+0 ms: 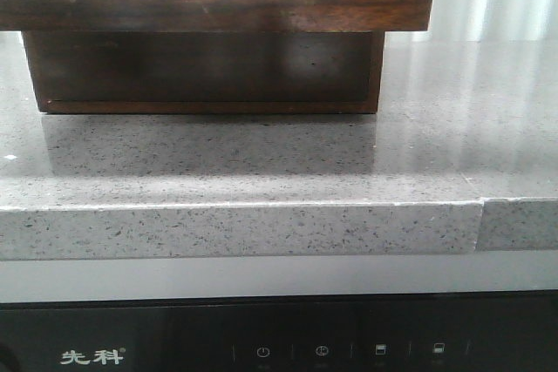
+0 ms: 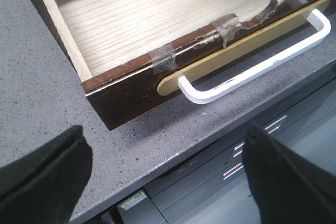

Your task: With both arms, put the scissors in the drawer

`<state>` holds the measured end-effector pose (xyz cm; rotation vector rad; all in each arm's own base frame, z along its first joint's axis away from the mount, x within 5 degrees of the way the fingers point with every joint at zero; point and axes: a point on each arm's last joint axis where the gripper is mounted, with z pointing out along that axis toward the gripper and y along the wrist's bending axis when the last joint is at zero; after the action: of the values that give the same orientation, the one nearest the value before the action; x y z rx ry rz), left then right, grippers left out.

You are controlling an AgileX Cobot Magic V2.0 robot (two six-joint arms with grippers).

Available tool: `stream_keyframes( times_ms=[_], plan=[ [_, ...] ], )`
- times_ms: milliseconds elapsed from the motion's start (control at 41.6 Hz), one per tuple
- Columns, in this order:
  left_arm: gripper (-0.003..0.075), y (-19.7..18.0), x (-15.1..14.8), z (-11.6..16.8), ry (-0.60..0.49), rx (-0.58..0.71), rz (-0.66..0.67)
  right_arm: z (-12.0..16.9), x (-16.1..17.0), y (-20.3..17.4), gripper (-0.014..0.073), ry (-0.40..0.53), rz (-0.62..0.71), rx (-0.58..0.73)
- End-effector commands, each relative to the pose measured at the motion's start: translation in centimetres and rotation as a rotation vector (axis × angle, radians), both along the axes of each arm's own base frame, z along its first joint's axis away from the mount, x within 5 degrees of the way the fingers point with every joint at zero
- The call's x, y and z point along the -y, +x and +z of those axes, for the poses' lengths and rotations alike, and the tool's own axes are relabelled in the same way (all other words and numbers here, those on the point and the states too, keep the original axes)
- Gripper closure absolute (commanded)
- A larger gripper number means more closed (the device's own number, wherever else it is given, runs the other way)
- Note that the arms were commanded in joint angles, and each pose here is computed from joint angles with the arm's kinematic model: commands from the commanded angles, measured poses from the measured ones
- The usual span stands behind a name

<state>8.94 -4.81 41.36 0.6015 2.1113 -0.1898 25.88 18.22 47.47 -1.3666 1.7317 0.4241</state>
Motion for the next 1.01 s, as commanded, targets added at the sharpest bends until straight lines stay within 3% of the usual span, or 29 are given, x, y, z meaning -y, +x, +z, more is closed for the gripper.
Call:
stream_keyframes(
  times_ms=[0,192,433,649,794,986],
  plan=[
    [0.0157,0.1,0.2,1.4,-0.063,0.082,-0.013,0.9,-1.2,0.8,0.0518,0.021,-0.002,0.101],
    [0.0157,0.1,0.2,1.4,-0.063,0.082,-0.013,-2.5,-3.6,3.8,0.0518,-0.101,0.001,0.09],
    [0.0157,0.1,0.2,1.4,-0.063,0.082,-0.013,-5.0,-4.8,5.6,0.0484,-0.137,0.003,0.04],
    [0.0157,0.1,0.2,1.4,-0.063,0.082,-0.013,-4.7,-4.8,5.7,0.0165,-0.121,-0.008,0.061],
    [0.0157,0.1,0.2,1.4,-0.063,0.082,-0.013,-3.8,-4.4,5.2,0.0161,-0.098,-0.023,0.066],
    [0.0157,0.1,0.2,1.4,-0.063,0.082,-0.013,-0.4,-2.7,2.6,0.0161,-0.007,-0.087,0.074]
  ],
)
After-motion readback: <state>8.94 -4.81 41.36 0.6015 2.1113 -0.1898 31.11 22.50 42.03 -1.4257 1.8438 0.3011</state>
